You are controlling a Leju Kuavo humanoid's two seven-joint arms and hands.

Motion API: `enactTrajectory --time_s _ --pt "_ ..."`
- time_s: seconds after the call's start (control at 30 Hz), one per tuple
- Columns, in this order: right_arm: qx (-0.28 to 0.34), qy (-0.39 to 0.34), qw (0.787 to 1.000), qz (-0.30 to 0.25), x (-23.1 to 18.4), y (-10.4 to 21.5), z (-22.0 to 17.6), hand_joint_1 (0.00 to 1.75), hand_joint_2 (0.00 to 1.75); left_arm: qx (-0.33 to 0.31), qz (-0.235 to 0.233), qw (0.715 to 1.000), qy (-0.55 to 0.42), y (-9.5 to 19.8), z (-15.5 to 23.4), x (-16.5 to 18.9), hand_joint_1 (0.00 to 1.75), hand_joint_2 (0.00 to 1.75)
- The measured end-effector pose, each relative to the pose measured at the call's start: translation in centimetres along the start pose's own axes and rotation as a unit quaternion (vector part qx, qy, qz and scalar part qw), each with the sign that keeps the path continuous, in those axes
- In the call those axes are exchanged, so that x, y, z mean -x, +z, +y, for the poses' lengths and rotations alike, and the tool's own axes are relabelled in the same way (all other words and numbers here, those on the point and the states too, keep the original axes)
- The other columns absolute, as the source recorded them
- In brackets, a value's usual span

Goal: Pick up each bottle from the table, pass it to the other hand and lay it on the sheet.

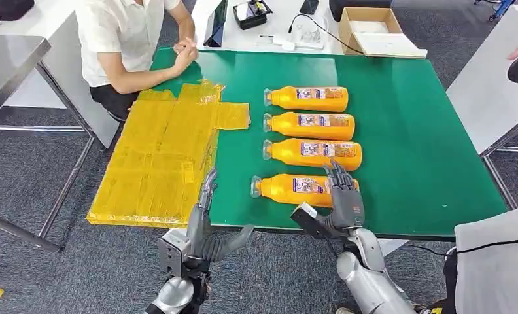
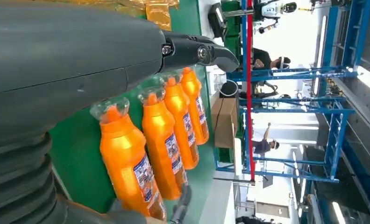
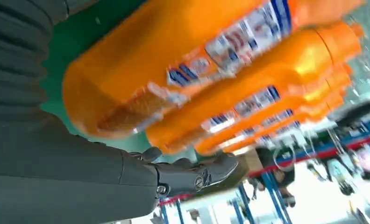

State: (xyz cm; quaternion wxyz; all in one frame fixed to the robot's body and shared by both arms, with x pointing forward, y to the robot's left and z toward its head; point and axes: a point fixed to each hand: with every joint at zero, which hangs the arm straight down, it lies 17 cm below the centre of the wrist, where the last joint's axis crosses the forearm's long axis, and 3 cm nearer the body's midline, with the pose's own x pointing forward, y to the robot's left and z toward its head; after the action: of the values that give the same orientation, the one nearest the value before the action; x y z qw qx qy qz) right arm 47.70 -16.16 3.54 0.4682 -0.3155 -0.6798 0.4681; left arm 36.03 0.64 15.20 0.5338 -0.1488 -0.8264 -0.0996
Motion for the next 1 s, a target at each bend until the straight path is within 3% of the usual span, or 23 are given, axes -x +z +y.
enactTrajectory --time_s 0.53,1.0 --pt "-0.011 0.106 0.993 0.052 3.0 -0.8 -0.3 0.00 1.75 0.008 0.005 1.000 -0.010 0.0 -0.4 0.1 0.00 1.75" --pt "-0.039 0.101 0.992 0.064 3.9 -0.6 0.7 0.00 1.75 -0.005 -0.001 1.000 -0.010 -0.2 -0.1 -0.4 0.00 1.75"
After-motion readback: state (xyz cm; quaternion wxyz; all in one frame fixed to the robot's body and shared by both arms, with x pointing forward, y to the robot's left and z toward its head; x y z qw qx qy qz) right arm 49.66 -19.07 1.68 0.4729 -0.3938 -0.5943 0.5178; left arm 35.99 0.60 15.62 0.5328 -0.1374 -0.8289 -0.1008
